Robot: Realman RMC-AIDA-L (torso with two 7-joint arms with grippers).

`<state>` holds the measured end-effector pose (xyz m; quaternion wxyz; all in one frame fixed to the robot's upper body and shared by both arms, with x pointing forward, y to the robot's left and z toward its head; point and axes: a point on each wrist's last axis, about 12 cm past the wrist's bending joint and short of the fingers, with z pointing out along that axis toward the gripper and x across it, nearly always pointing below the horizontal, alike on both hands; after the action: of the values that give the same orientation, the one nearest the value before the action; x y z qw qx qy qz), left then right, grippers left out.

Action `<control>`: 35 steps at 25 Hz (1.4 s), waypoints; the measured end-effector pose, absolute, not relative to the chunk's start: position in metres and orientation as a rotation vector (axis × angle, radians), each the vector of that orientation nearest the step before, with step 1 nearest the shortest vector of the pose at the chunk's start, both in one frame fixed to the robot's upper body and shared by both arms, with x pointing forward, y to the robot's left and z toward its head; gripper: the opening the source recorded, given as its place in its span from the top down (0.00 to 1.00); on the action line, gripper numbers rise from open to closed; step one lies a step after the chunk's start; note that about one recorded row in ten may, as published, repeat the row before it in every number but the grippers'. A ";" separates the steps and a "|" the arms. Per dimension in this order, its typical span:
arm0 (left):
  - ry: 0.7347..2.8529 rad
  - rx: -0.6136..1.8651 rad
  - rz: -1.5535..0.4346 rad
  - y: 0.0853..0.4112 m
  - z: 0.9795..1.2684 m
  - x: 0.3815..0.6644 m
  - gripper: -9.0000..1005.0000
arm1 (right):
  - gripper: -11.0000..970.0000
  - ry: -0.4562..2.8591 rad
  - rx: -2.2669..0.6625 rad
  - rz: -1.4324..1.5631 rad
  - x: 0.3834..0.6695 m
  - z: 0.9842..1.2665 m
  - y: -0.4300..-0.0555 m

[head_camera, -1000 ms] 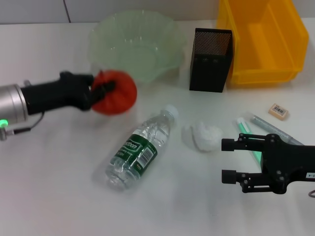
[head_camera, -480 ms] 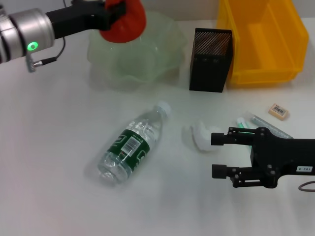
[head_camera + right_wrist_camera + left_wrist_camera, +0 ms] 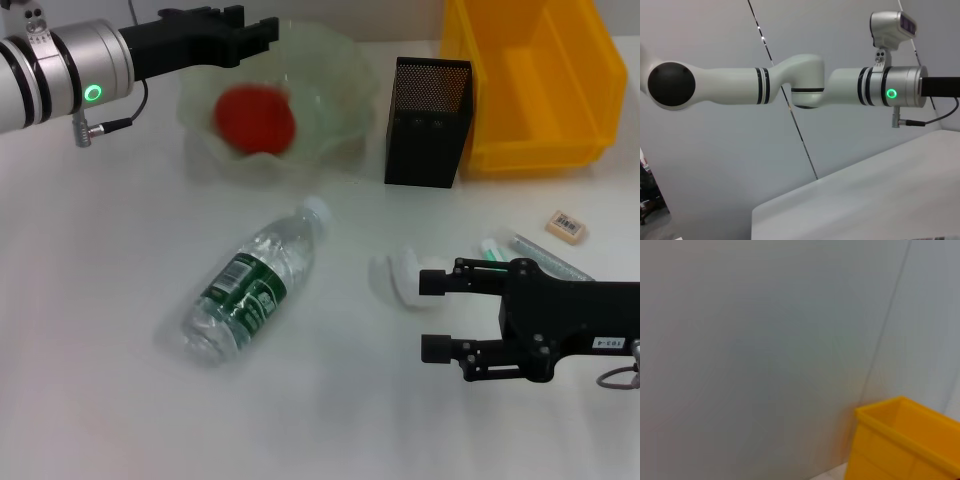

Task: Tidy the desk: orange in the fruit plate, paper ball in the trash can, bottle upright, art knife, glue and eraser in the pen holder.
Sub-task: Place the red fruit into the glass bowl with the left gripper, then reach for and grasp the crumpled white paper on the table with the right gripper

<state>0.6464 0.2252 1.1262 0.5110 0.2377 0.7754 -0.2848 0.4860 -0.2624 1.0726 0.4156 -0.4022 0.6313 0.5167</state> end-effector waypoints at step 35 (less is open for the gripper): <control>1.732 0.878 -1.081 0.315 1.077 0.489 0.16 | 0.22 2.313 -1.364 0.548 0.588 1.190 -0.238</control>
<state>0.4895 0.3154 1.0766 0.4436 0.3539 0.6985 -0.4360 0.5875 -0.2380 1.1898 0.1992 -0.4876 0.8272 0.1959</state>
